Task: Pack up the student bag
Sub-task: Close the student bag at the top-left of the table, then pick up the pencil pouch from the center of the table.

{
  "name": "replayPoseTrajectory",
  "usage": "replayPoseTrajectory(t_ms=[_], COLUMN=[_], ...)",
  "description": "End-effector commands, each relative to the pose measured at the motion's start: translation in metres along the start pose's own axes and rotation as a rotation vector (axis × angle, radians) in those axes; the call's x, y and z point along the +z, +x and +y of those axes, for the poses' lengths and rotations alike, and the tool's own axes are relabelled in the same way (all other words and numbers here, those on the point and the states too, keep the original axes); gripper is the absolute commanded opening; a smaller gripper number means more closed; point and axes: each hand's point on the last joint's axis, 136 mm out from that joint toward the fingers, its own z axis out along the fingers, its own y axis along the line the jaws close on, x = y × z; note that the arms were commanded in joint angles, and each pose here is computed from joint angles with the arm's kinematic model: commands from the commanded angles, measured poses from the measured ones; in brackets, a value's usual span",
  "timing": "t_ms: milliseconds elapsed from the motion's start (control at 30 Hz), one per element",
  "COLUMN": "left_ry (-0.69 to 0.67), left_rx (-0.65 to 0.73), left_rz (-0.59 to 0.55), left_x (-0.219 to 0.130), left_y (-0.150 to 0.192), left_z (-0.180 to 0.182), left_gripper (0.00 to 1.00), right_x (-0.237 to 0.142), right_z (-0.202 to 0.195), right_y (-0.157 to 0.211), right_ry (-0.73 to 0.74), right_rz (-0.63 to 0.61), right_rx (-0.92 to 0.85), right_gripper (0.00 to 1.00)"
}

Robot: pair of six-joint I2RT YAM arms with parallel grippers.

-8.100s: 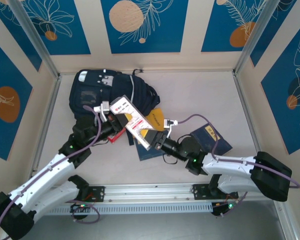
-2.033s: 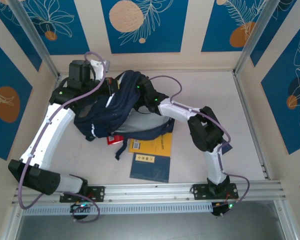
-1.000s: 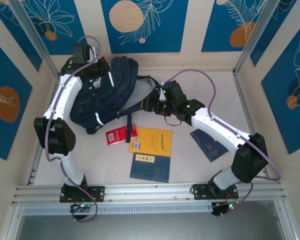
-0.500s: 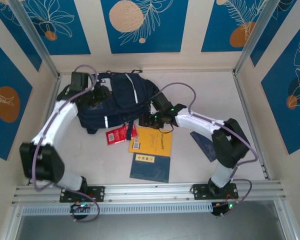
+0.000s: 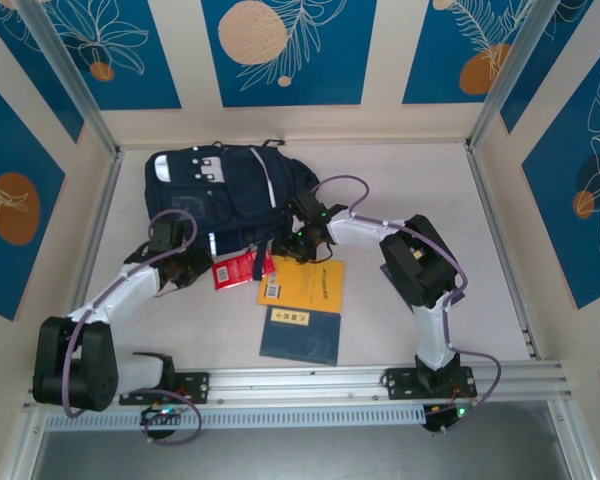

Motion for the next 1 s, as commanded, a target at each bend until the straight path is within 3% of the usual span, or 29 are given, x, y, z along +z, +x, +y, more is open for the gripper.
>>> replayPoseTrajectory(t_ms=[0,333,733,833,967], left_ry=[0.021,-0.011,-0.039,-0.041,-0.039], left_rx=[-0.052,-0.045,0.009,0.019,0.036], left_rz=[-0.049,0.006,0.079,0.08,0.075], left_x=[0.012,0.044,0.059,0.058,0.053], left_y=[-0.007,0.011,0.029,0.03,0.028], left_z=[-0.001,0.011,0.008,0.007,0.003], left_gripper=[0.28,0.26,0.24,0.23,0.23], right_x=[0.002,0.013,0.003,0.002,0.002], right_z=[0.008,0.016,0.061,0.063,0.058], right_y=[0.0,0.01,0.016,0.019,0.021], right_ry=[-0.027,-0.071,-0.341,-0.365,-0.361], right_rz=[0.031,0.112,0.151,0.154,0.148], right_rx=[0.023,-0.008,-0.005,0.008,0.023], right_gripper=[0.39,0.39,0.35,0.27,0.07])
